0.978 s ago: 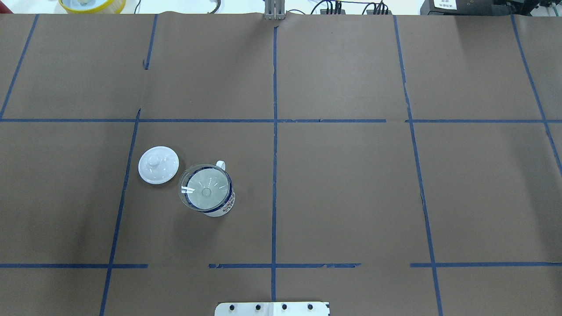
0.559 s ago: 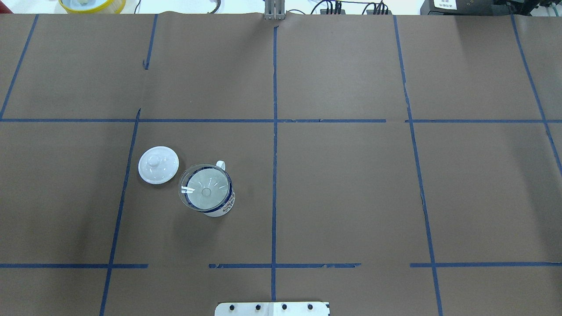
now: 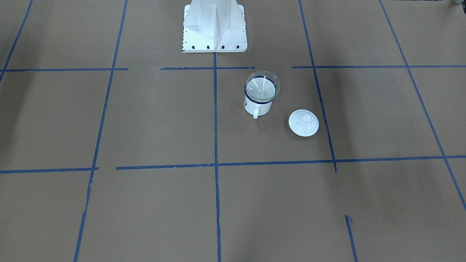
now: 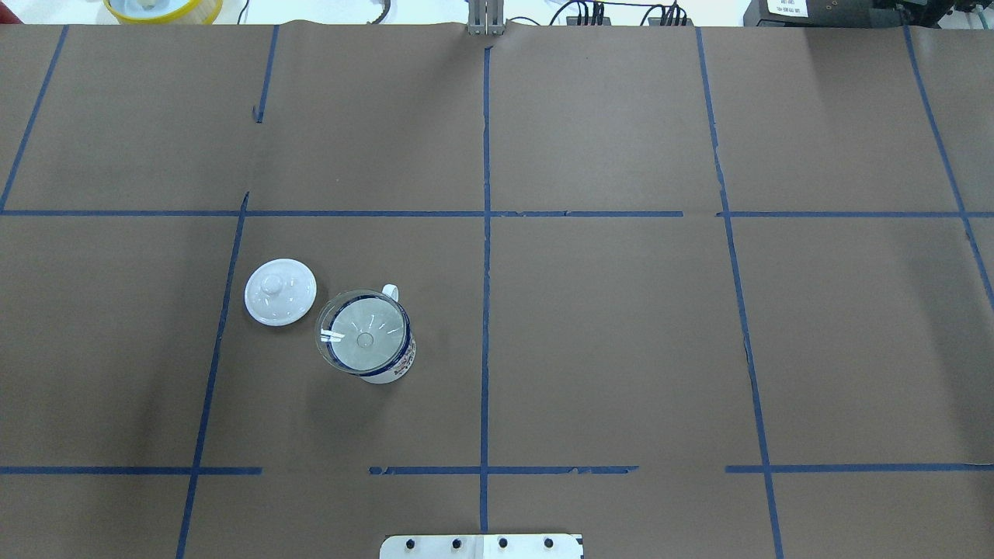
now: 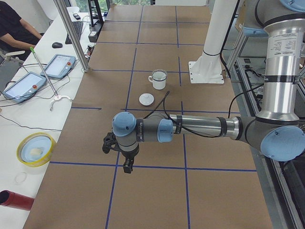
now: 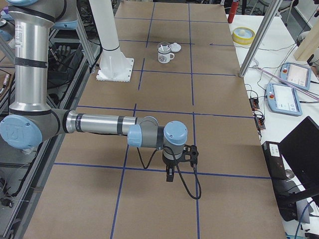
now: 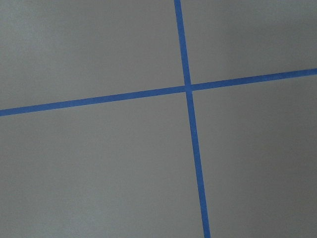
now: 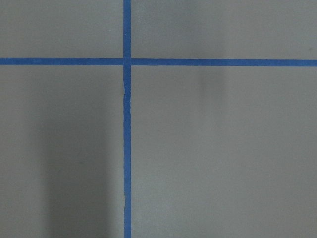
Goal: Place funnel on cup
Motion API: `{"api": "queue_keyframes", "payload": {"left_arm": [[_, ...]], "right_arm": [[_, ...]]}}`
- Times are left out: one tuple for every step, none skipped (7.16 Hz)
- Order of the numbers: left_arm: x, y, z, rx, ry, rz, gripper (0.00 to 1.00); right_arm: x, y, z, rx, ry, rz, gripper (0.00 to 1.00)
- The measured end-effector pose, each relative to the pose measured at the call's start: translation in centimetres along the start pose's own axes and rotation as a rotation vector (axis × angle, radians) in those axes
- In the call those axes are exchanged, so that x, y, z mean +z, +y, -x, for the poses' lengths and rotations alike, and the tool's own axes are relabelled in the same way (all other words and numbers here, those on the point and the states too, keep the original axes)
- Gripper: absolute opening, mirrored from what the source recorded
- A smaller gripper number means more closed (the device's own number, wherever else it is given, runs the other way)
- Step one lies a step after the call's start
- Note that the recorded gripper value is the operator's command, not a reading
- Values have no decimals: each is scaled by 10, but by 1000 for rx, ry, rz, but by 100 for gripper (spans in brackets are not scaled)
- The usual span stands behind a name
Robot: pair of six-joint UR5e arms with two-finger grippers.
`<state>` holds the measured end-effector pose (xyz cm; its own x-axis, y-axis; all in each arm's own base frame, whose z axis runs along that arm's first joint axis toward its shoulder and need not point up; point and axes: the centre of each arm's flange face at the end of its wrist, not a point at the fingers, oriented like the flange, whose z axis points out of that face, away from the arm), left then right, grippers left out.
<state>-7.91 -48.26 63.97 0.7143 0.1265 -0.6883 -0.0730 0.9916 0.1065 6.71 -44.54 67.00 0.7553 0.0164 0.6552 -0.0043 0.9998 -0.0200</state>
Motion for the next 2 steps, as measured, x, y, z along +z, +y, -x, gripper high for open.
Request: {"api": "queue_keyframes", "payload": {"left_arm": [[-4,0,2,-5,0,-7,100],[-8,1,6,-13,-1,-17,100]], "right_arm": [[0,0,0,0,0,0,100],[0,0,0,0,0,0,100]]}}
